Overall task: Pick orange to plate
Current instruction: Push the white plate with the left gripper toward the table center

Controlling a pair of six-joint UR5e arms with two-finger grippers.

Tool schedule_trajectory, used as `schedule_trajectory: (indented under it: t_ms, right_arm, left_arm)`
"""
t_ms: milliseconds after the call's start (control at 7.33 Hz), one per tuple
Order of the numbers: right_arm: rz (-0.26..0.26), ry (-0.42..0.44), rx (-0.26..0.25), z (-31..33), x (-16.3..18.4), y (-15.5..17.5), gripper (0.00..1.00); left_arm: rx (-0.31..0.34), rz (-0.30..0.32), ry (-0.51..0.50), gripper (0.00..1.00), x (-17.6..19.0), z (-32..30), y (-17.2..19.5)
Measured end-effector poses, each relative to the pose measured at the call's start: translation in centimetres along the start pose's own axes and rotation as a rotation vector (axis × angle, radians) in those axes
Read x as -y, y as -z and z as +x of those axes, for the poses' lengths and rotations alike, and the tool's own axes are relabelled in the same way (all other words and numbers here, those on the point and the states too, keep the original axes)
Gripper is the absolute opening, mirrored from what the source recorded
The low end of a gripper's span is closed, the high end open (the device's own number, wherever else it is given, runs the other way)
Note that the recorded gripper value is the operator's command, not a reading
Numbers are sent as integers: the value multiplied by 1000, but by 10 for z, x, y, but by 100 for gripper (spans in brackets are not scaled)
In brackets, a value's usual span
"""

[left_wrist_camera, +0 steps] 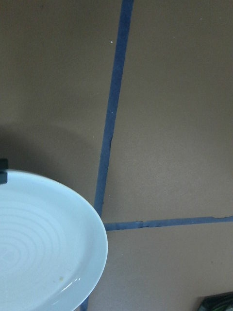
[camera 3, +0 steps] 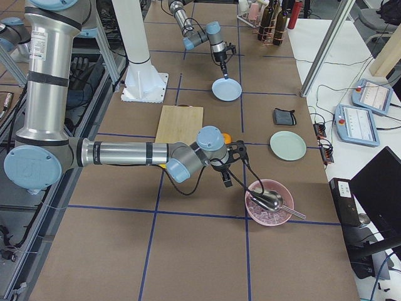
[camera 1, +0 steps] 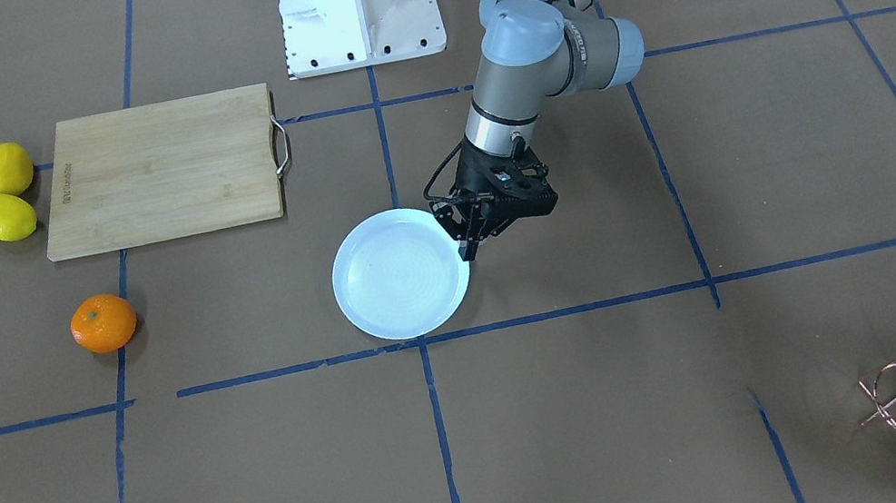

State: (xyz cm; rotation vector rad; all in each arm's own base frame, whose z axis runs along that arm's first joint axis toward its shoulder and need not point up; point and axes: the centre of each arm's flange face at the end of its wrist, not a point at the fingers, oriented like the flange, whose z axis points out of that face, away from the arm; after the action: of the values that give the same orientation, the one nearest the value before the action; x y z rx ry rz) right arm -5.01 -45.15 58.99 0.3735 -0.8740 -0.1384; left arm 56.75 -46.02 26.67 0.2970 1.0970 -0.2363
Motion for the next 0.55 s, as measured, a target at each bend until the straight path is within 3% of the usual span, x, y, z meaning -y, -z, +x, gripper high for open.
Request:
schedule_trajectory:
  t_ms: [273, 545]
  right_arm:
    - [0, 0, 0, 0, 0, 0, 100]
    - [3, 4, 1, -1, 1, 1, 100]
  left_arm:
    - [3, -2, -6, 100, -2, -3, -5]
    - [-13, -2, -30, 100, -1, 1, 5]
